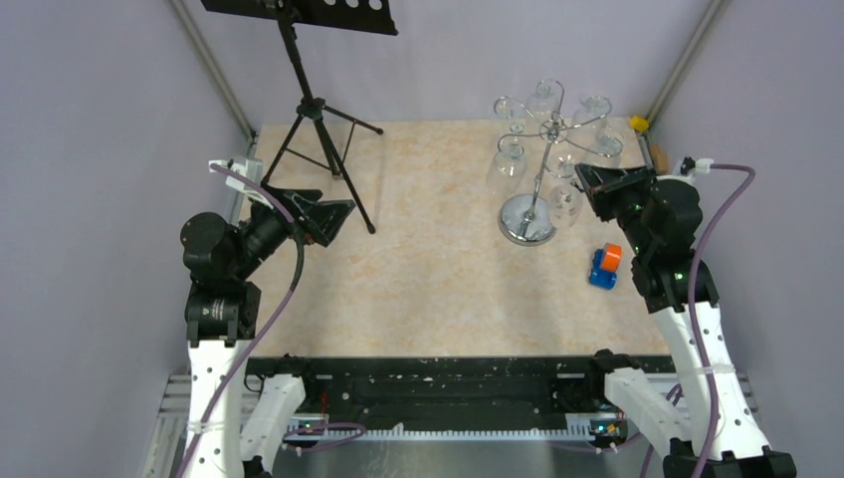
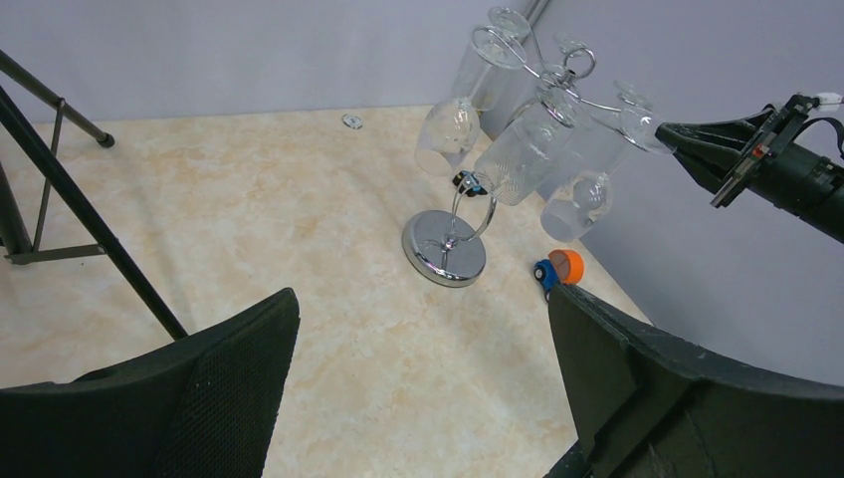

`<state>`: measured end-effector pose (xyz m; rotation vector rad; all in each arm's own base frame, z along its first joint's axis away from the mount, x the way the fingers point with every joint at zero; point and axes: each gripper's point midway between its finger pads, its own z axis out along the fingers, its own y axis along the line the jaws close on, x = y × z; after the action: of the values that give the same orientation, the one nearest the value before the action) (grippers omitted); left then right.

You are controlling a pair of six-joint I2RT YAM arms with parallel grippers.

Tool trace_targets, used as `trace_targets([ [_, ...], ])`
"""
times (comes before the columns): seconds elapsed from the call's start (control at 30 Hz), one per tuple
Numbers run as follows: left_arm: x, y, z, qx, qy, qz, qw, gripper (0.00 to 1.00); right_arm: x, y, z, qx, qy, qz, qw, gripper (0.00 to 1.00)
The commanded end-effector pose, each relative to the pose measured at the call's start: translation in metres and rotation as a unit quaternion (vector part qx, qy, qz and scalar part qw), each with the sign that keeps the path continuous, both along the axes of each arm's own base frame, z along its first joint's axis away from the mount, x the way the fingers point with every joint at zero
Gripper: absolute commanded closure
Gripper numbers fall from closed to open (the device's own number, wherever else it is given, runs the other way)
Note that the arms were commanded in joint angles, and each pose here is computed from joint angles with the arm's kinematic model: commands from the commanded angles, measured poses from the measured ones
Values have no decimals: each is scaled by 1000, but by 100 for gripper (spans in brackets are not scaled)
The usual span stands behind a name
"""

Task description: Take the wine glass off the wine glass rack

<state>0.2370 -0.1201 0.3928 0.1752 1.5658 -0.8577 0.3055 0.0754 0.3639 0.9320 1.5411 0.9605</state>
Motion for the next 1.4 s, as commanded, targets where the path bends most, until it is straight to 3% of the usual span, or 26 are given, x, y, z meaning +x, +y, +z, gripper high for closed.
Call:
trace_targets([
  [0.0,1,0,13,3,-23,2,1000,1,-11,4,34,35,-64,14,997,100],
  [0.43,1,0,13,-1,-20,2,1000,1,-27,7,46,62,-88,28,994,100],
  [0.93,2,2,11,1,-19,8,1000,1,3,32,47,75,-91,89,989,100],
  [1.37,0,-11,7,-10,-4,-38,999,2,21,-14,53,66,-101,-48,992,100],
])
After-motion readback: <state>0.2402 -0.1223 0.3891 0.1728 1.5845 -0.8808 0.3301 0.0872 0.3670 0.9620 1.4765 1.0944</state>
